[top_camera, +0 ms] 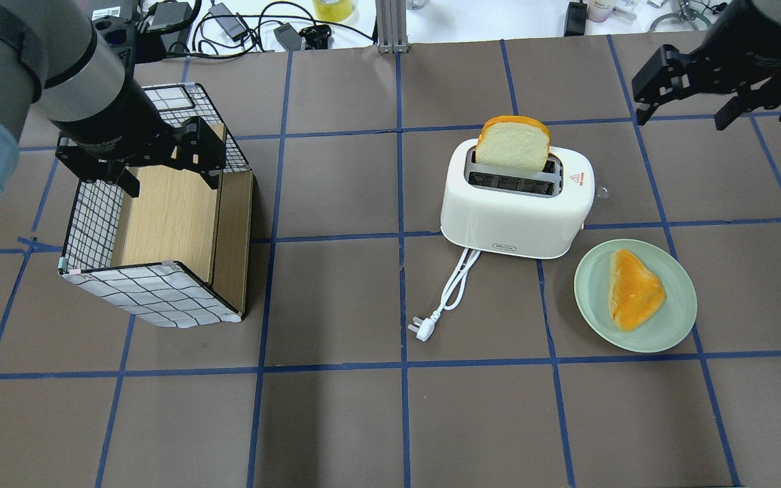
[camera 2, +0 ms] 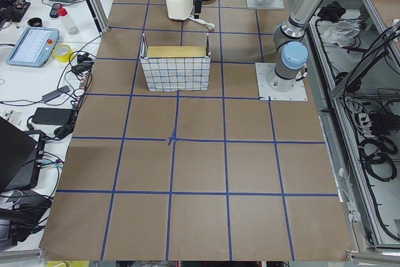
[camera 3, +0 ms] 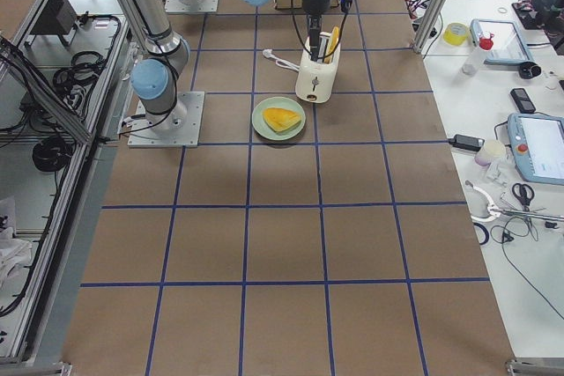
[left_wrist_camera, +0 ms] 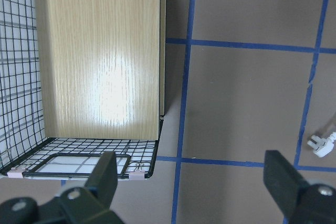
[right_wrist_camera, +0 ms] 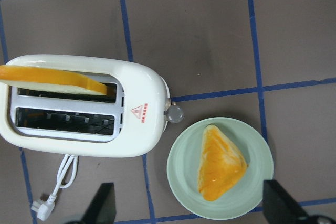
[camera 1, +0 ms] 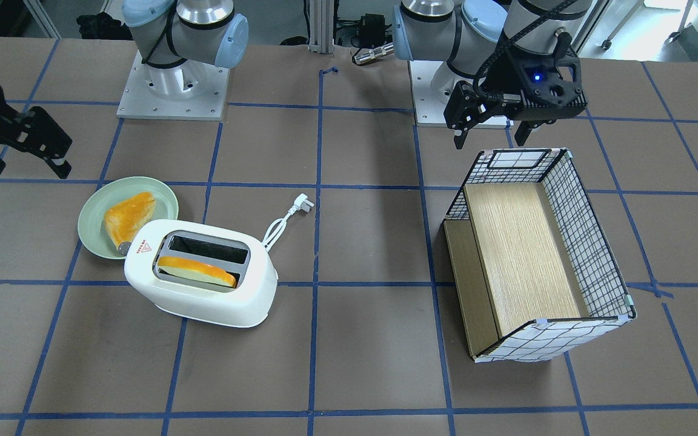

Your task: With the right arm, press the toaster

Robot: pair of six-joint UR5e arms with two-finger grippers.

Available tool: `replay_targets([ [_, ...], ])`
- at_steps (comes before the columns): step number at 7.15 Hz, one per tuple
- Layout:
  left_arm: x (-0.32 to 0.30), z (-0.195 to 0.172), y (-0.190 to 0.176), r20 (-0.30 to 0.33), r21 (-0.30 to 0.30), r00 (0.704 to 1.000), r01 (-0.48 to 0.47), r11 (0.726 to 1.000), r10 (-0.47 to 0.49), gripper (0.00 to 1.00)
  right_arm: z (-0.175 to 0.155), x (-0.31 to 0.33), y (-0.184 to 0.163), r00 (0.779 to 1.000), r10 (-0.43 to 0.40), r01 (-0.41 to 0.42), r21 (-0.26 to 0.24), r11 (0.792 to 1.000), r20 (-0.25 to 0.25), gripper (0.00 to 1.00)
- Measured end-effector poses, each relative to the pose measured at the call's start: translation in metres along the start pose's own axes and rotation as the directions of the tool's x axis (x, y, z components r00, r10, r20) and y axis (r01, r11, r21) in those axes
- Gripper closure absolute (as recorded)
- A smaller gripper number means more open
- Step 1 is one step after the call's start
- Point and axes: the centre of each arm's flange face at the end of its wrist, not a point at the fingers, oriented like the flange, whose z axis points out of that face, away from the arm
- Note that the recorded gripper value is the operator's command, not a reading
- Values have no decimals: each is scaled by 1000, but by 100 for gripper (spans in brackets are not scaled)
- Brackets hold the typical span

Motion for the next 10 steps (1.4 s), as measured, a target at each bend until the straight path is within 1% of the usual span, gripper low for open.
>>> replay_targets([
  [1, 0, 0, 0, 0, 0, 1000, 0, 1000, 0, 0, -1, -27, 7, 1000, 8, -8, 1, 1000, -4, 0],
  [2, 0, 0, 0, 0, 0, 1000, 0, 1000, 0, 0, -2, -50, 14, 1000, -4, 4, 1, 1000, -4, 0],
  [4, 0, 0, 0, 0, 0, 1000, 0, 1000, 0, 0, 0, -77, 22, 999, -55, 55, 2, 998, -1, 0],
  [7, 0, 0, 0, 0, 0, 1000, 0, 1000, 0, 0, 3, -82, 21, 990, -141, 141, 0, 990, 2, 0],
  [10, 0, 0, 0, 0, 0, 1000, 0, 1000, 0, 0, 4, -83, 21, 989, -148, 148, -1, 989, 3, 0],
])
